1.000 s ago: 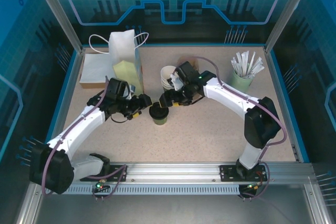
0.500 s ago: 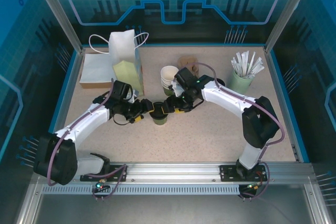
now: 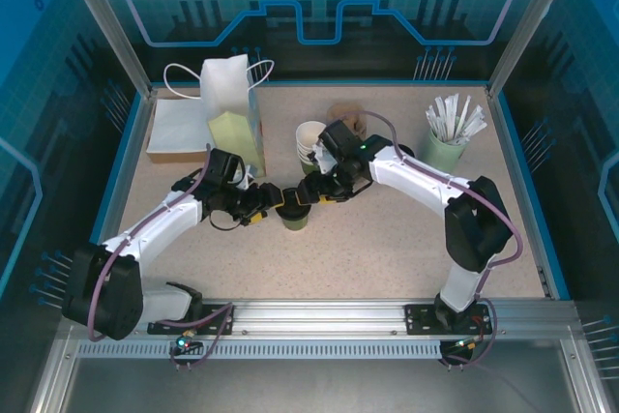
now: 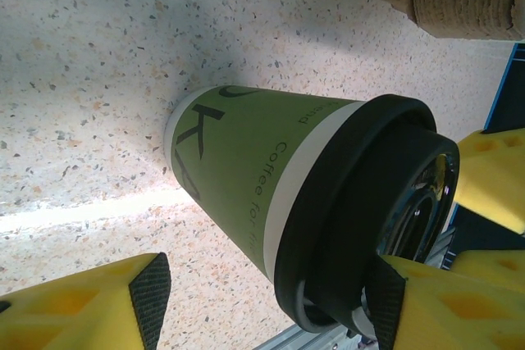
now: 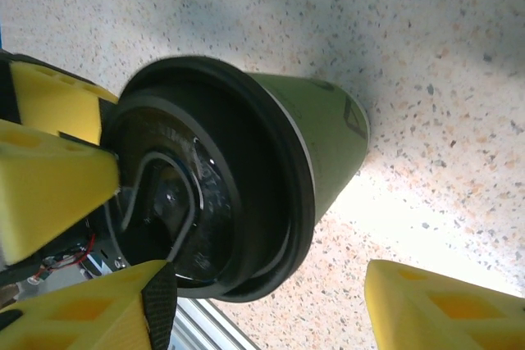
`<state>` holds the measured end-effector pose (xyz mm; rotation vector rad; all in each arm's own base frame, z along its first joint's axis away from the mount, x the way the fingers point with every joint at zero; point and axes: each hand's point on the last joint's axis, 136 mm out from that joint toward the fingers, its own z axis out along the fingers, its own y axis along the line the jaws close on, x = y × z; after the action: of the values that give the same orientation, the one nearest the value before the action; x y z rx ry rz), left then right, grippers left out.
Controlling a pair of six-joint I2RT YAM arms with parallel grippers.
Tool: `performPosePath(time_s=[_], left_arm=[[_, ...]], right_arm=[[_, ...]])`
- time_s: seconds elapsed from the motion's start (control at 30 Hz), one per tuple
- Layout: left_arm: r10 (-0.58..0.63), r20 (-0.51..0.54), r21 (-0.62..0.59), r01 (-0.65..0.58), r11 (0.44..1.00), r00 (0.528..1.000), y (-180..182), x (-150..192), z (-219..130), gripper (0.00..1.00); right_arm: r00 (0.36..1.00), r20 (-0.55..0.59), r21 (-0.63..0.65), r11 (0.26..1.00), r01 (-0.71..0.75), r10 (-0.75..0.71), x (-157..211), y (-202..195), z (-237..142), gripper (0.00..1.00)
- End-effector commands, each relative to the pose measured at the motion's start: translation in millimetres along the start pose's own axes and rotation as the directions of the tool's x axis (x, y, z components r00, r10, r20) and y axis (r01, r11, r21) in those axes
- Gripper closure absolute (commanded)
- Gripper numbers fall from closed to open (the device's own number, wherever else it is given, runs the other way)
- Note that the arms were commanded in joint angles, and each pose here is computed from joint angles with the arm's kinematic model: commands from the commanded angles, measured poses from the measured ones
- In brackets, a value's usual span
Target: Pack the takeout coffee
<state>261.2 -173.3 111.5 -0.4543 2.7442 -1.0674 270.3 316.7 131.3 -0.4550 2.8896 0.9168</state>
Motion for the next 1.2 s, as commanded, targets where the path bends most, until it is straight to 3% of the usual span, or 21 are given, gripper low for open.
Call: performPosePath(time_s=[0.0,0.4,0.93,1.03,1.17], left_arm=[[-0.032,-0.036,-0.075,0.029,0.997,0.999,24.7,10.1,6.9,0.33],[-0.046,-0.037,-0.130,0.041,0.991,0.998,38.9,14.1,8.3,0.38],[-0.082,-0.051,-0.175,0.072,0.982,0.995,60.4,23.6,16.9,0.39],[-0.078,-0.044,-0.163,0.070,0.984,0.996,55.8,20.8,15.3,0.39],[-0.064,-0.022,-0.117,0.061,0.991,0.998,38.3,12.8,9.1,0.36]], right_arm=[[1.000,0.005,0.004,1.000,0.013,-0.013,-1.2,7.1,-5.9,0.36],[0.993,-0.116,0.145,0.989,-0.020,0.037,19.5,-28.9,25.1,0.47],[0.936,-0.330,0.367,0.930,0.004,0.126,87.2,-97.5,42.3,0.61],[0.947,-0.306,0.336,0.942,0.008,0.101,79.3,-88.0,39.4,0.60],[0.984,-0.180,0.238,0.971,0.031,0.013,42.8,-52.1,21.2,0.56]])
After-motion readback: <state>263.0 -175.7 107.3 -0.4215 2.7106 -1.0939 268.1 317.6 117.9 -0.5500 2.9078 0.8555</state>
